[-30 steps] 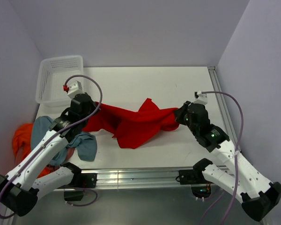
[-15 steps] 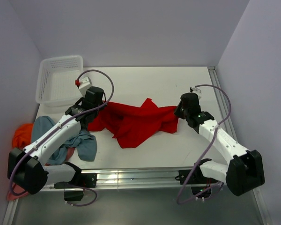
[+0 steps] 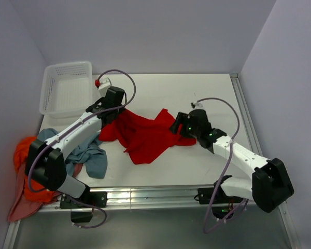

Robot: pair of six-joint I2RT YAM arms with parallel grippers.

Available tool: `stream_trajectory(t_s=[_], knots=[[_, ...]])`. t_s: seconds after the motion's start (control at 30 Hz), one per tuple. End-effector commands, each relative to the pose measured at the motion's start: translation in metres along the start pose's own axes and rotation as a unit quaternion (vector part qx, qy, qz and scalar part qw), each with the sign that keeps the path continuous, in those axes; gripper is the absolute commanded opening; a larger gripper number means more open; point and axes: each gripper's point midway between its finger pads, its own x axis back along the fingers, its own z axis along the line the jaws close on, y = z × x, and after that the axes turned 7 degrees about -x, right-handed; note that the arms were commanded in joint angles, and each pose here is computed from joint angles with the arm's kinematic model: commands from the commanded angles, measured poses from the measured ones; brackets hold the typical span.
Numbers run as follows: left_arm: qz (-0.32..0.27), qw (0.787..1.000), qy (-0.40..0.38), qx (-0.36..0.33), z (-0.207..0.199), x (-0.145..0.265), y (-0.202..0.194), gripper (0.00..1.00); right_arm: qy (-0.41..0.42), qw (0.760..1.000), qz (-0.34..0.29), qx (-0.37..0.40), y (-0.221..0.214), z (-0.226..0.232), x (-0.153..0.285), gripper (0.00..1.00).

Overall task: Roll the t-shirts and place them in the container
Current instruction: Flatten the tshirt

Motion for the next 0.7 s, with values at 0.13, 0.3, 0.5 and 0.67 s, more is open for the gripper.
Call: stream_trajectory(t_s=[0.13, 0.3, 0.5, 0.67], knots=[[-0.004, 1.0, -0.011, 0.01, -0.02, -0.025, 0.026, 0.0, 0.101, 0.989, 0.082, 0.073, -0.094, 0.067, 0.02, 0.64], [0.007, 1.0, -0.001, 0.019, -0.015, -0.041, 0.033, 0.0, 0.096, 0.977, 0.123, 0.149, -0.142, 0.088, 0.011, 0.63], [0.017, 1.0, -0.025, 0.0, -0.009, -0.042, 0.035, 0.06, 0.086, 0.966, 0.145, 0.197, -0.181, 0.107, -0.003, 0.63], [0.002, 0.999, -0.047, 0.0, -0.005, -0.024, 0.036, 0.5, 0.067, 0.96, 0.15, 0.225, -0.197, 0.112, -0.02, 0.63]])
